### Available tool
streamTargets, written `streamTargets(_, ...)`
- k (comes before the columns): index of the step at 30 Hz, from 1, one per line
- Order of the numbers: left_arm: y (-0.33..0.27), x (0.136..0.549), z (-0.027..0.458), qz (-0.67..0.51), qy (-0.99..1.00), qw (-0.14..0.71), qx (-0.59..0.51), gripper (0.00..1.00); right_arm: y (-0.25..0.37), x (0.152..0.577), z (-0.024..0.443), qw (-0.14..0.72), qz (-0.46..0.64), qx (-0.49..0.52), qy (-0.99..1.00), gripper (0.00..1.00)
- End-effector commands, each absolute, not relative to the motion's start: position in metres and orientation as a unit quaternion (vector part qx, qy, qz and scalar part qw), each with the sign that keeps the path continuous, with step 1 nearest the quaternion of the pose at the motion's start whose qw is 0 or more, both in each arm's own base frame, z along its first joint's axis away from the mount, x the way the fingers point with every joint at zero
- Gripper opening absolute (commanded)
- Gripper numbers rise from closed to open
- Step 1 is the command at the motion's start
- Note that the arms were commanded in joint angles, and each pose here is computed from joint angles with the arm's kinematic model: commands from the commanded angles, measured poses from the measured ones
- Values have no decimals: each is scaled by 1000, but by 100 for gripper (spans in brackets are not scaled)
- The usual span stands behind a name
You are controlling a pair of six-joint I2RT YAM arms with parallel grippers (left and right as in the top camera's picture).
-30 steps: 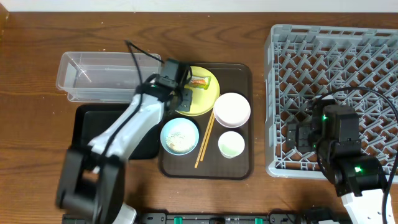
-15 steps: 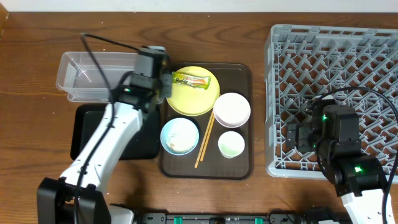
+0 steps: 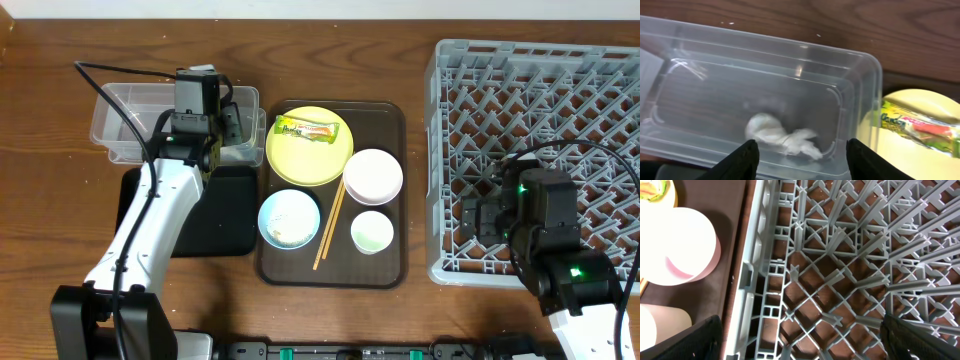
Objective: Sort waste into correct bins and load items into the dishwasher rack
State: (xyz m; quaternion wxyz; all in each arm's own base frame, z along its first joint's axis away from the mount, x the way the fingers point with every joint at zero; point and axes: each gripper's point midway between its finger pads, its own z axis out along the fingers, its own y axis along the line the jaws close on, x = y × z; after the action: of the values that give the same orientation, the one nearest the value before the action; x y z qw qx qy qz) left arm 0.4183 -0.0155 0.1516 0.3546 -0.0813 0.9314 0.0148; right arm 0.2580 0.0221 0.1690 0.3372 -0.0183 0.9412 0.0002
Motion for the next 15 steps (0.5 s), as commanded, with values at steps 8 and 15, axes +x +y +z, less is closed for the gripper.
streamTargets(8, -86, 412, 188, -118, 927, 354, -34, 59, 19, 261, 179, 349, -1, -6, 937, 99)
streamTargets(15, -137, 419, 220, -121, 911, 381, 97, 59, 19, 261, 179, 349, -1, -6, 937, 99)
